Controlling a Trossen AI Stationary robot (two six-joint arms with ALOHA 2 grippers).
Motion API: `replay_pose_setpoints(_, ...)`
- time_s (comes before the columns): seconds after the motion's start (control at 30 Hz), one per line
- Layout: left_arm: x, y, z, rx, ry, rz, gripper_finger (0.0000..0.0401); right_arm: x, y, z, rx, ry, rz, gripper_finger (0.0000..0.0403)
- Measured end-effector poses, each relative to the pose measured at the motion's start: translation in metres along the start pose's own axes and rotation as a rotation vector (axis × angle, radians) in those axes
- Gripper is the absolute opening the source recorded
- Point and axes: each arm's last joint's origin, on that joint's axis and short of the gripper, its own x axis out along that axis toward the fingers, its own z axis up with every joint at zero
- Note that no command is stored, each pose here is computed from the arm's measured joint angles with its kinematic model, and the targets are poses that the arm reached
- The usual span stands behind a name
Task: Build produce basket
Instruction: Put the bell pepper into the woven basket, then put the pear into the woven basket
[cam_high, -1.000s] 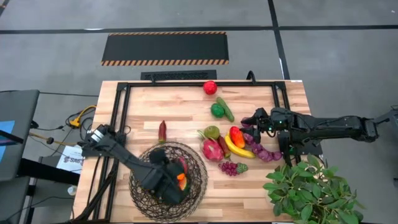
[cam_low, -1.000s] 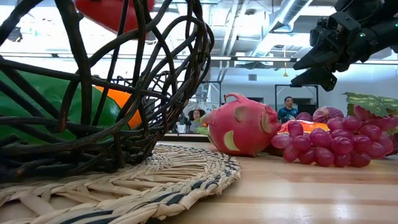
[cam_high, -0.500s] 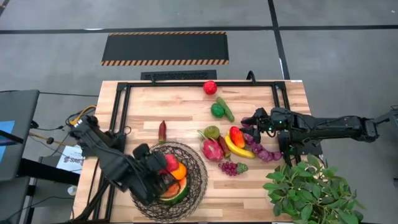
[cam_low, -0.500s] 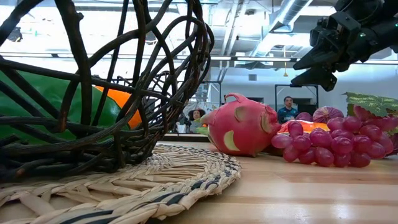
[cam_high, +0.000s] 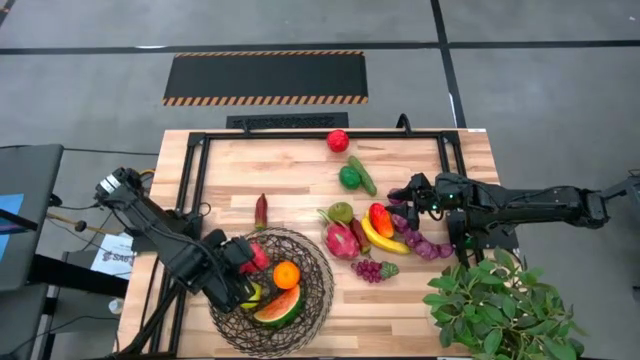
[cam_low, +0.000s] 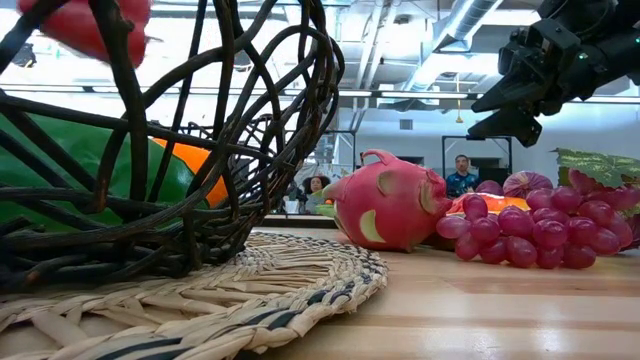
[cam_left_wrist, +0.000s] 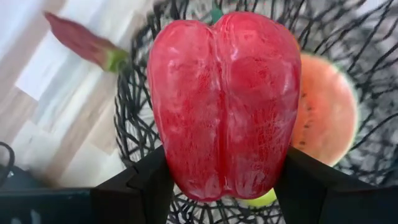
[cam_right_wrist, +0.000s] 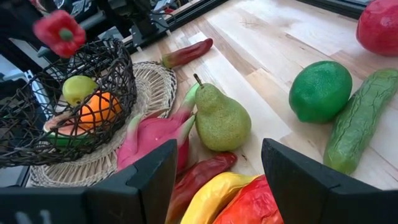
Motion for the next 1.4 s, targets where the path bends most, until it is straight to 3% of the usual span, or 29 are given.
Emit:
replay_pose_setpoints(0.23,0.021,0.001,0.001,0.003,0.038,0.006,0.0208,0.000,0.000,0.000,0.002,-0.002,-0.003,0.0255)
replay_pose_setpoints(0.6,0.034,0.004,0.002,-0.001,0.056,0.026,0.0287,0.000,0.000,0.000,0.002,-0.003,-0.005,0.0255)
replay_pose_setpoints(0.9,0.035,0.004,0.009,-0.024,0.006,0.025,0.0297,0.000,0.000,0.000,0.001,-0.003,-0.006,0.0255)
replay_pose_setpoints(1.13,0.029,0.005,0.050,-0.021,-0.227,0.006,0.0297,0.000,0.000,0.001,0.001,-0.007,-0.005,0.0255)
replay_pose_setpoints(1.4,0.036,0.012,0.112,0.066,-0.471,-0.035,0.0297,0.000,0.000,0.001,0.000,-0.006,-0.005,0.0255)
